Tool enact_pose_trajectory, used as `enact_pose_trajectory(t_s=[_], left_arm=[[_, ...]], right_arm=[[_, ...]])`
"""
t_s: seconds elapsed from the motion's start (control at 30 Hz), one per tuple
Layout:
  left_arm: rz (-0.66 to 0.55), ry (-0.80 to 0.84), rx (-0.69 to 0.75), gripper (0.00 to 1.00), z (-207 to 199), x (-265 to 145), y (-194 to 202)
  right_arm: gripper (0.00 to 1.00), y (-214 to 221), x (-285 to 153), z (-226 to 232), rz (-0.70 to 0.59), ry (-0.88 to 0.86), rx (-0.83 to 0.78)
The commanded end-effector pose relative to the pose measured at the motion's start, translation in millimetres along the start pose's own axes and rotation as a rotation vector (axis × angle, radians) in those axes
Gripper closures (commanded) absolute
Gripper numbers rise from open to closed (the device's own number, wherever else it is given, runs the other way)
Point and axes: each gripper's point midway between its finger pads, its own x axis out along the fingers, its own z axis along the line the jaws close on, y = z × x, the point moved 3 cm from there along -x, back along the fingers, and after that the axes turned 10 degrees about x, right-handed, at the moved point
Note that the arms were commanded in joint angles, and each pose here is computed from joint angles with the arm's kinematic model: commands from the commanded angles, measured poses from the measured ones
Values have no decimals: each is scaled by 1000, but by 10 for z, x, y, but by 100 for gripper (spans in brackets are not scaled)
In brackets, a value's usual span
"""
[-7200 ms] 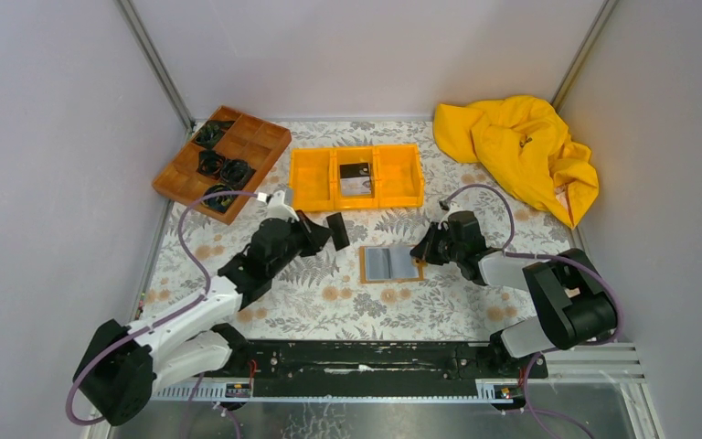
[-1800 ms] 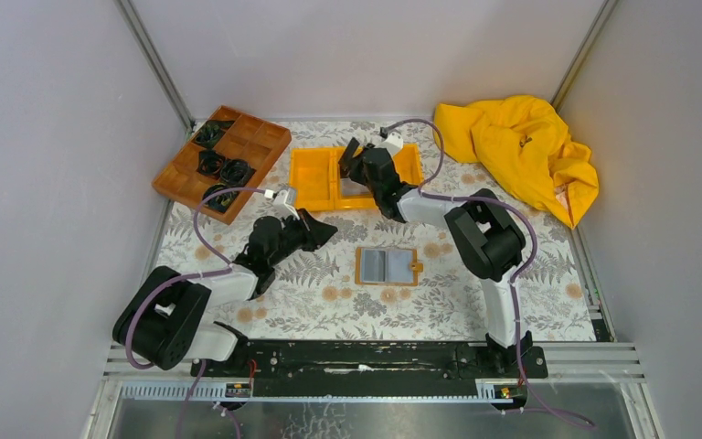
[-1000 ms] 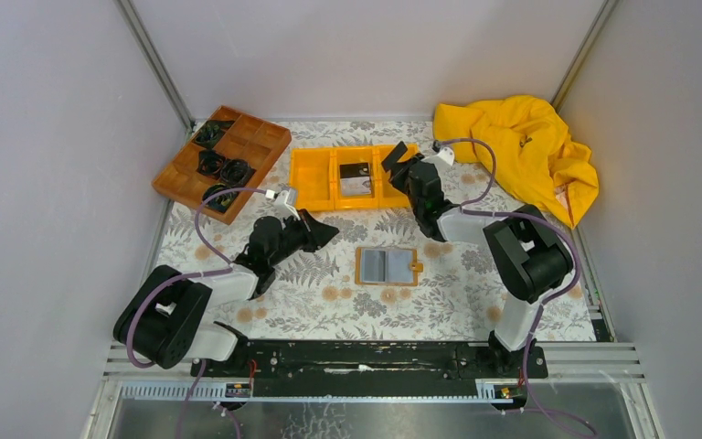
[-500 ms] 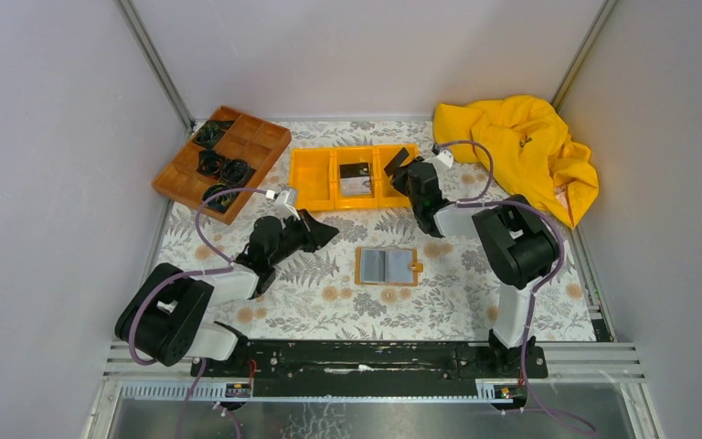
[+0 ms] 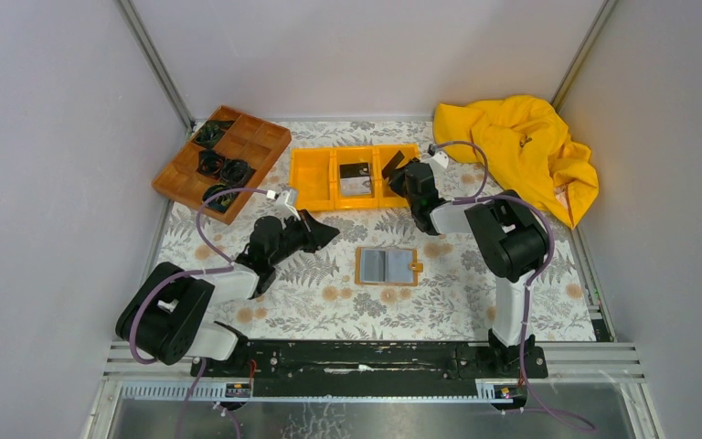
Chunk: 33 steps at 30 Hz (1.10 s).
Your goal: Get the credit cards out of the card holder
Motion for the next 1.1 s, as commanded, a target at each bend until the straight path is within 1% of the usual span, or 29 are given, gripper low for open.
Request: enact_pose_trajectory(t_s=[0.0,0.03,0.07,0.23,0.33,0.5,0.63,0.7,0.8,0.83,0.9,1.07], left_arm=[[-39,27,13,83,-24,6,-88],[-40,28,12,83,-29,8,-90],[-38,28,10,83,-23,7,-82],[-35,33,5,83,-27,13,-76],[-35,35,5,83,-29,14,-76],[-32,37,-1,83,-22,21,-66],[-28,46,-6,83,-31,26,-54],[-27,45,-6,83,-28,23,-50],[-29,46,-4,83,-30,22,-58],[-29,47,-4,83,-31,20,-60],[-30,45,-3,83,-27,18,-60],[-34,39,3,80,-29,21,-83]], right_arm=[[95,-105,52,207,-31,-57,29],[88,-108,50,207,-30,-57,25],[84,-102,48,201,-27,-56,19],[70,-81,34,189,-13,-58,4],[68,-84,9,173,-15,-60,2],[67,-137,-90,205,-28,-79,-4],[70,-194,-107,196,-39,-47,-23],[75,-224,-125,214,-47,-41,-26],[98,-309,-212,231,-73,-39,-49],[100,-330,-243,227,-78,-39,-66],[100,-408,-371,210,-97,-38,-105],[100,-677,-886,332,-138,-91,-194]])
